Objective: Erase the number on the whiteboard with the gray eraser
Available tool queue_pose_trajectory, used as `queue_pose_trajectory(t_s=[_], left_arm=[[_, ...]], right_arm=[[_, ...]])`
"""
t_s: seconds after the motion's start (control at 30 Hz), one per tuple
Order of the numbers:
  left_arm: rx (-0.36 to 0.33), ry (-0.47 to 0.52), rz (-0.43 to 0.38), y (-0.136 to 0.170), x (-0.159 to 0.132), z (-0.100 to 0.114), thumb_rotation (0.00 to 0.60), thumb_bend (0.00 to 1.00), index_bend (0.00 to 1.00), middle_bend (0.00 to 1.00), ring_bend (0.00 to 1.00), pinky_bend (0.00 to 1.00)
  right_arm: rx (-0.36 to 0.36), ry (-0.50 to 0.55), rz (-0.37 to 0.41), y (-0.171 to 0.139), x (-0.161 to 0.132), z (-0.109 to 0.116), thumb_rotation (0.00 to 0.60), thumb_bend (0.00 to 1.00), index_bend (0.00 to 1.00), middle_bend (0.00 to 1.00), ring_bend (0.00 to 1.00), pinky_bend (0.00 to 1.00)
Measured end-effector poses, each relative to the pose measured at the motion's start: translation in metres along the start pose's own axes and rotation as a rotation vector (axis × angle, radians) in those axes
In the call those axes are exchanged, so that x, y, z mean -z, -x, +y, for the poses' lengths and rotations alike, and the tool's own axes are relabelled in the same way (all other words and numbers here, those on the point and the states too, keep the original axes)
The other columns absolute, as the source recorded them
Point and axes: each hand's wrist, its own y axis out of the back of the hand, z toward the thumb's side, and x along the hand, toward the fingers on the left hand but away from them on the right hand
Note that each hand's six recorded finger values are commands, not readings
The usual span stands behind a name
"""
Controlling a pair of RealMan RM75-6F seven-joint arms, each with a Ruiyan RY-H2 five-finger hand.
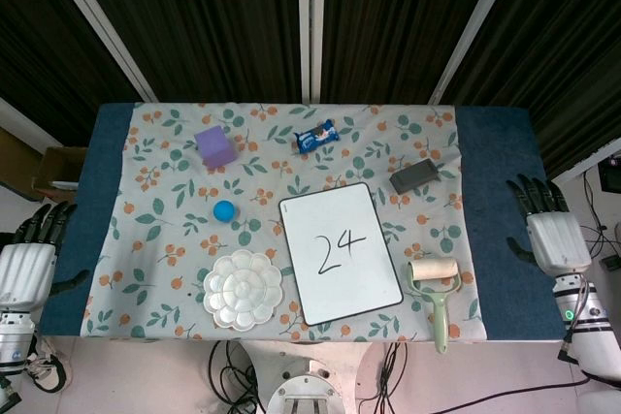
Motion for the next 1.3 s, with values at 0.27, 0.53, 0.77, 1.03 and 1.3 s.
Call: queue_pose_trajectory(t_s=[0.27, 0.53, 0.77, 1.03, 1.3], left_arm=[[0.032, -0.014, -0.021, 0.000, -0.007, -0.006, 0.600, 0.00, 0.09, 0.08, 0.06, 0.19], [0.049, -0.009, -0.022, -0.003, -0.009, -0.011, 0.600, 0.00, 0.09, 0.08, 0.06, 0.19], [0.065, -0.008, -0.019, -0.005, -0.006, -0.016, 0.600, 0.00, 0.09, 0.08, 0.06, 0.19], [0.067, -0.005, -0.015, -0.006, -0.004, -0.018, 0.600, 0.00, 0.09, 0.08, 0.06, 0.19], [0.066, -0.008, -0.011, -0.004, -0.003, -0.017, 0.600, 0.00, 0.09, 0.08, 0.06, 0.19]], right_arm=[[-0.127, -0.090, 0.108, 0.096, -0.039, -0.009, 0.600, 0.18, 0.00, 0.00, 0.00, 0.00], [-0.225, -0.221, 0.143, 0.165, -0.060, -0.034, 0.600, 0.19, 0.00, 0.00, 0.00, 0.00], [-0.307, -0.204, 0.163, 0.189, -0.086, -0.071, 0.600, 0.18, 0.00, 0.00, 0.00, 0.00], [-0.320, -0.132, 0.211, 0.194, -0.115, -0.090, 0.600, 0.18, 0.00, 0.09, 0.00, 0.00], [-0.273, -0.104, 0.257, 0.197, -0.124, -0.087, 0.600, 0.18, 0.14, 0.19, 0.03, 0.03]])
